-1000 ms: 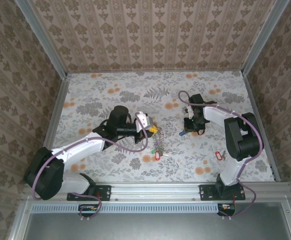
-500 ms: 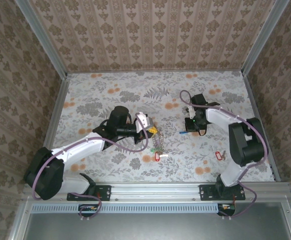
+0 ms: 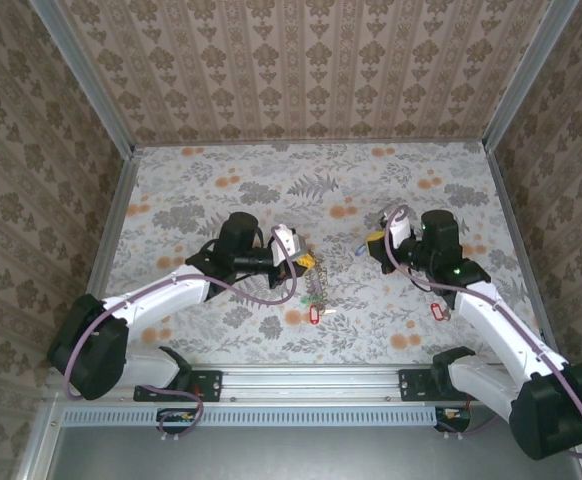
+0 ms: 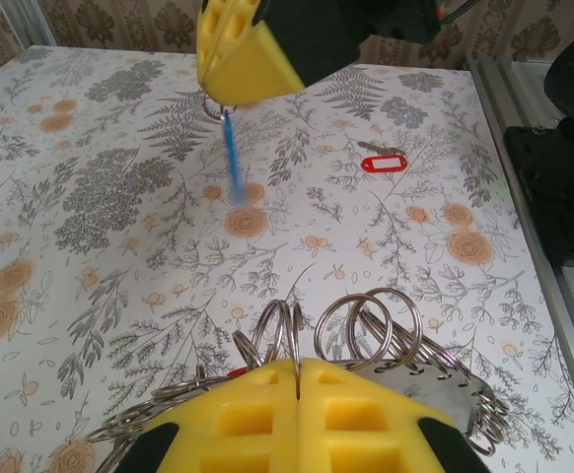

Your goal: Put the keys on the keyring

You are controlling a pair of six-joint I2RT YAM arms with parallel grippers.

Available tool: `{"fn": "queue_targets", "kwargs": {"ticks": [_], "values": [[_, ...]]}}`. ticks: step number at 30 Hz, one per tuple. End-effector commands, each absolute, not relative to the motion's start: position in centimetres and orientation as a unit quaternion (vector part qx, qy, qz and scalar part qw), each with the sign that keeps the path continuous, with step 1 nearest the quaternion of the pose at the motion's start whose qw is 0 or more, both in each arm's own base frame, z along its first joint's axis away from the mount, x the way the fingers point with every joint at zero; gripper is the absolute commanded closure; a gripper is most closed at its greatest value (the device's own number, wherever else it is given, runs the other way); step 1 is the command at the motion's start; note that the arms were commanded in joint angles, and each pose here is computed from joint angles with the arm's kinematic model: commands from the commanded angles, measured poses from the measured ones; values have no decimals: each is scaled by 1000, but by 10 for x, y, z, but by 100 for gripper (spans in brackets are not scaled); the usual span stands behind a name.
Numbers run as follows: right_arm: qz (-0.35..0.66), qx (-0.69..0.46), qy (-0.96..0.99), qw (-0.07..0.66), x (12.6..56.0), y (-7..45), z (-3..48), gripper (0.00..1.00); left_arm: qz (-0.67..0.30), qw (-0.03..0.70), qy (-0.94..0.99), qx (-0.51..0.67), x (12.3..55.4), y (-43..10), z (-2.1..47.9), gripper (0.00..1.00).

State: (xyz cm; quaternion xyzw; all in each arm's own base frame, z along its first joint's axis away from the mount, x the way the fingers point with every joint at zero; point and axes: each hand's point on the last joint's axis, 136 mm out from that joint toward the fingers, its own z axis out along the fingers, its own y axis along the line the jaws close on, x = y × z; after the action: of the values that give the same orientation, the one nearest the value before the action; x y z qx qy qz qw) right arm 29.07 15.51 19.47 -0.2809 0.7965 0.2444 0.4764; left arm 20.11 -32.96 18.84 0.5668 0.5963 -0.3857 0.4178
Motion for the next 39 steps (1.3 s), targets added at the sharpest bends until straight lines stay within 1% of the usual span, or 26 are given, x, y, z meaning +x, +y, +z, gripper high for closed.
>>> {"fn": "queue_targets", "kwargs": {"ticks": [1,4,8,11,17,27,34,39], "values": [[289,-353,720,523,276,178,227,100,-396,442,564,575,200,-338,209,100],[289,-381,707,521,267,186,230,100,-397,441,564,574,199,-338,208,100],[251,-435,692,519,258,198,226,100,-398,443,562,574,199,-340,208,100],[244,-466,674,519,252,208,229,100,-399,443,562,573,200,-341,208,100],[265,-497,650,510,244,226,236,100,-406,443,564,566,202,-343,210,100],[327,-504,642,477,236,248,233,100,-420,447,566,551,204,-347,211,100],[335,-500,634,486,241,259,235,100,-423,445,566,550,203,-349,210,100],[315,-495,637,501,250,263,234,100,-423,444,566,551,203,-349,209,100]]}}
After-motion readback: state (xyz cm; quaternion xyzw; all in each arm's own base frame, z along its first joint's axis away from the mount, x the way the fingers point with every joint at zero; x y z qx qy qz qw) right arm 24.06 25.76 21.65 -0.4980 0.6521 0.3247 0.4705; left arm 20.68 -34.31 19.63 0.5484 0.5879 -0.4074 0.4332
